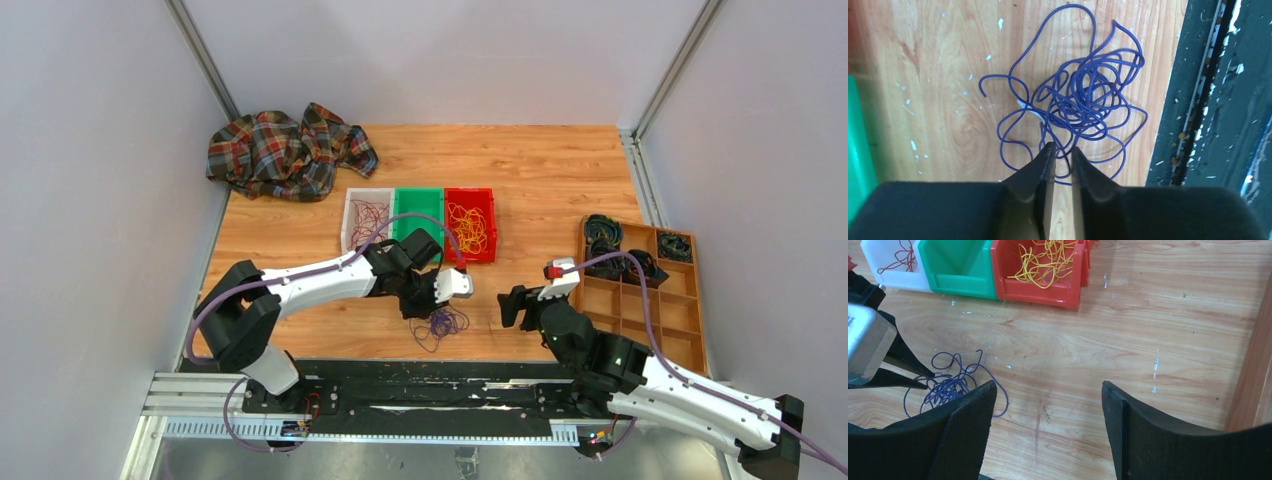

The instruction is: Untangle the cables

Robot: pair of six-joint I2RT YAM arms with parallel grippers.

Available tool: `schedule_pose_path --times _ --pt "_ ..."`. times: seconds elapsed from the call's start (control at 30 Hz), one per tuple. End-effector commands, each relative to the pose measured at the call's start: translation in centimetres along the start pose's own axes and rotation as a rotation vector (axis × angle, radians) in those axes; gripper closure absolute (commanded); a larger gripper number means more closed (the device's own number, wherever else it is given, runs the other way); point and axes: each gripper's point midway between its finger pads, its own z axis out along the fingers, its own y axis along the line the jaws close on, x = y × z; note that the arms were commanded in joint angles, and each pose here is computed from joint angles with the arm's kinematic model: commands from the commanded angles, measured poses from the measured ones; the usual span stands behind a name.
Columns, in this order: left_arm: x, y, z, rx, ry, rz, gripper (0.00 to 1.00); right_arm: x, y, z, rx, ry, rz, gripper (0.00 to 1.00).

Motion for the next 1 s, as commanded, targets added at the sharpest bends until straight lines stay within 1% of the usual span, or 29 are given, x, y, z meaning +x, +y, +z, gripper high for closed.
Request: schedule_pose_path --times 0.0,0.07,0.17,0.43,0.6,0.73,0.97 --pt "-0.9 0.2 -0.4 -0.026 -0.037 0.021 0.86 -1.1 0.1 -0.4 0.002 -0.03 0.029 0.24" --pt "-1.1 0.3 -0.9 -0.041 -0.039 0.031 0.94 -1.2 0.1 -0.4 0.0 -0.033 0.032 0.24" --pt "-1.6 0.6 -2.2 -0.066 -0.041 0.037 0.99 -1.2 0.2 -0.5 -0.004 -0.032 0.031 0.25" --pt "-5.0 1.1 -8.4 -0.165 -0.106 0.054 0.99 -2.3 2.5 0.0 -0.093 -0.051 -0.006 0.22" --pt "-7.1 0.6 -11.6 -0.177 -0.147 0.034 0.99 -5.2 6.9 0.1 -0.265 -0.124 -0.009 0.19" --pt "-8.8 0.2 -13.8 -0.174 -0.184 0.021 0.99 -7.0 10.2 0.1 -0.385 -0.169 -0.002 0.19" --pt "-10.6 -0.2 -16.2 -0.173 -0.22 0.037 0.99 -8.5 13.5 0.6 -0.472 -0.18 0.003 0.19"
